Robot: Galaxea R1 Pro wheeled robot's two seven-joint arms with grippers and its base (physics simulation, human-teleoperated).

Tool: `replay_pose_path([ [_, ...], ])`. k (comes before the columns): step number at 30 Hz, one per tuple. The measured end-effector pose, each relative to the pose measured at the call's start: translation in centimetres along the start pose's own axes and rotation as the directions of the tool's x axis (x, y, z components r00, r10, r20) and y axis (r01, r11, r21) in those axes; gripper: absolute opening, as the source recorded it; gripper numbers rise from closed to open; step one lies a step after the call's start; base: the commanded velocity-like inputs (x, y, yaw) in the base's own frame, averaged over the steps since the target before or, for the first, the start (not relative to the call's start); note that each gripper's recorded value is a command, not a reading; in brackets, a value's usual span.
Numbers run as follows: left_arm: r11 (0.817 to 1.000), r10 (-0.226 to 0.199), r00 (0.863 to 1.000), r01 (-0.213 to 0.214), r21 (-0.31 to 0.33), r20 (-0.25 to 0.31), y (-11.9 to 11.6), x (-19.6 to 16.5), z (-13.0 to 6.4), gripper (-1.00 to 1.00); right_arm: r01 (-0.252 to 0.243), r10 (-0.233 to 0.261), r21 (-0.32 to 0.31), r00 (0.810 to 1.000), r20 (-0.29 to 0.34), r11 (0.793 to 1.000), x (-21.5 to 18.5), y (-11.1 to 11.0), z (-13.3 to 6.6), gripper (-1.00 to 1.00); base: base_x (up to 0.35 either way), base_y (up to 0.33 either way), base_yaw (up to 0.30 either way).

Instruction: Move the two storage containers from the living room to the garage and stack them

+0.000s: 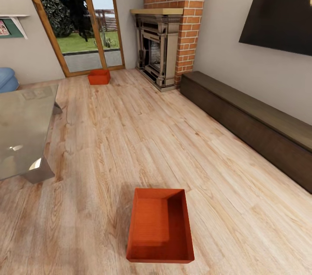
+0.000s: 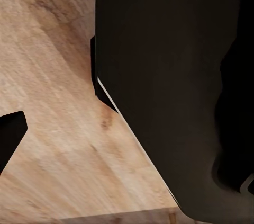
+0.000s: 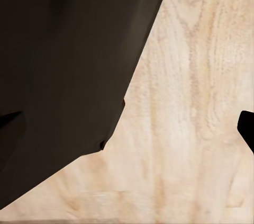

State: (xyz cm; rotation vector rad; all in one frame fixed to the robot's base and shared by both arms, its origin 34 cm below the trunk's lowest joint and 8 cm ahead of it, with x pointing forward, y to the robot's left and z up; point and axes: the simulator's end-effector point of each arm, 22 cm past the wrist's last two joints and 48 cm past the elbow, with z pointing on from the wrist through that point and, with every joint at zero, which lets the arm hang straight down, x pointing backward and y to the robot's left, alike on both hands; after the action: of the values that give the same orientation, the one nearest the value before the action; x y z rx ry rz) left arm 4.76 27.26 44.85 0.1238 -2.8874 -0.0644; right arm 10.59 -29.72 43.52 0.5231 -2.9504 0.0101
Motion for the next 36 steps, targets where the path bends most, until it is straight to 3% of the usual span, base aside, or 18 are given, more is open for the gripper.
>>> replay_pose_path([
  [8, 1.000, -0.010, 1.000, 0.010, 0.024, 0.001, -1.8, 0.0, 0.0, 1.00, -0.004, 0.005, -0.006, 0.998, 0.061, 1.000, -3.1, 0.5, 0.1, 1.00, 0.000, 0.000, 0.000],
  [11, 0.998, -0.007, 0.997, 0.003, 0.060, 0.071, -4.5, -3.3, -0.3, 1.00, -0.020, 0.021, -0.013, 0.994, 0.108, 1.000, -6.2, 1.1, 0.0, 1.00, 0.000, 0.000, 0.000],
  [12, 0.997, -0.010, 0.986, -0.002, 0.071, 0.164, -5.3, -8.0, -0.9, 1.00, -0.039, 0.040, -0.008, 0.990, 0.133, 0.999, -9.6, 0.5, -0.1, 1.00, 0.000, 0.000, 0.000],
  [13, 0.997, -0.017, 0.963, -0.004, 0.075, 0.270, -5.5, -13.7, -2.1, 1.00, -0.050, 0.050, -0.004, 0.986, 0.160, 0.999, -12.1, -0.1, -0.3, 1.00, 0.000, 0.000, 0.000],
  [14, 0.997, -0.021, 0.948, -0.004, 0.077, 0.317, -5.5, -16.5, -3.1, 1.00, -0.059, 0.058, -0.001, 0.981, 0.185, 0.998, -14.3, -0.6, -0.5, 1.00, 0.000, 0.000, 0.000],
  [17, 0.997, -0.024, 0.933, -0.006, 0.082, 0.360, -5.7, -23.1, -6.4, 1.00, -0.075, 0.068, 0.021, 0.966, 0.248, 0.997, -21.1, -2.8, -1.6, 1.00, 0.000, 0.000, 0.000],
  [19, 0.995, -0.032, 0.905, -0.010, 0.096, 0.425, -6.4, -30.3, -10.5, 1.00, -0.085, 0.065, 0.048, 0.945, 0.320, 0.995, -28.2, -5.2, -3.5, 1.00, 0.000, 0.000, 0.000],
  [22, 0.994, -0.042, 0.872, -0.015, 0.112, 0.487, -7.5, -35.7, -13.4, 1.00, -0.094, 0.062, 0.067, 0.926, 0.371, 0.993, -32.5, -6.7, -5.1, 1.00, 0.000, 0.000, 0.000],
  [23, 0.992, -0.047, 0.847, -0.020, 0.121, 0.530, -8.1, -39.3, -15.5, 1.00, -0.103, 0.058, 0.089, 0.912, 0.406, 0.991, -35.9, -8.1, -6.5, 1.00, 0.000, 0.000, 0.000],
  [25, 0.992, -0.051, 0.824, -0.024, 0.126, 0.565, -8.4, -42.1, -17.3, 1.00, -0.113, 0.056, 0.104, 0.898, 0.437, 0.988, -38.8, -9.2, -7.9, 1.00, 0.000, 0.000, 0.000],
  [27, 0.991, -0.054, 0.809, -0.027, 0.129, 0.586, -8.6, -44.0, -18.5, 1.00, -0.125, 0.060, 0.112, 0.885, 0.462, 0.986, -41.0, -10.1, -9.1, 1.00, 0.000, 0.000, 0.000],
  [28, 0.991, -0.055, 0.797, -0.031, 0.132, 0.601, -8.9, -45.7, -19.5, 1.00, -0.144, 0.068, 0.118, 0.867, 0.494, 0.983, -43.7, -11.1, -10.7, 1.00, 0.000, 0.000, 0.000],
  [30, 0.990, -0.057, 0.776, -0.038, 0.137, 0.628, -9.4, -48.9, -21.5, 1.00, -0.163, 0.078, 0.122, 0.851, 0.519, 0.979, -46.6, -12.3, -12.7, 1.00, 0.000, 0.000, 0.000],
  [34, 0.989, -0.059, 0.752, -0.047, 0.144, 0.657, -10.0, -53.0, -24.2, 1.00, -0.187, 0.083, 0.131, 0.824, 0.561, 0.974, -50.8, -13.1, -15.7, 1.00, 0.000, 0.000, 0.000],
  [36, 0.987, -0.060, 0.746, -0.054, 0.150, 0.663, -10.7, -54.4, -25.2, 1.00, -0.199, 0.083, 0.140, 0.812, 0.578, 0.970, -52.3, -13.1, -16.8, 1.00, 0.000, 0.000, 0.000],
])
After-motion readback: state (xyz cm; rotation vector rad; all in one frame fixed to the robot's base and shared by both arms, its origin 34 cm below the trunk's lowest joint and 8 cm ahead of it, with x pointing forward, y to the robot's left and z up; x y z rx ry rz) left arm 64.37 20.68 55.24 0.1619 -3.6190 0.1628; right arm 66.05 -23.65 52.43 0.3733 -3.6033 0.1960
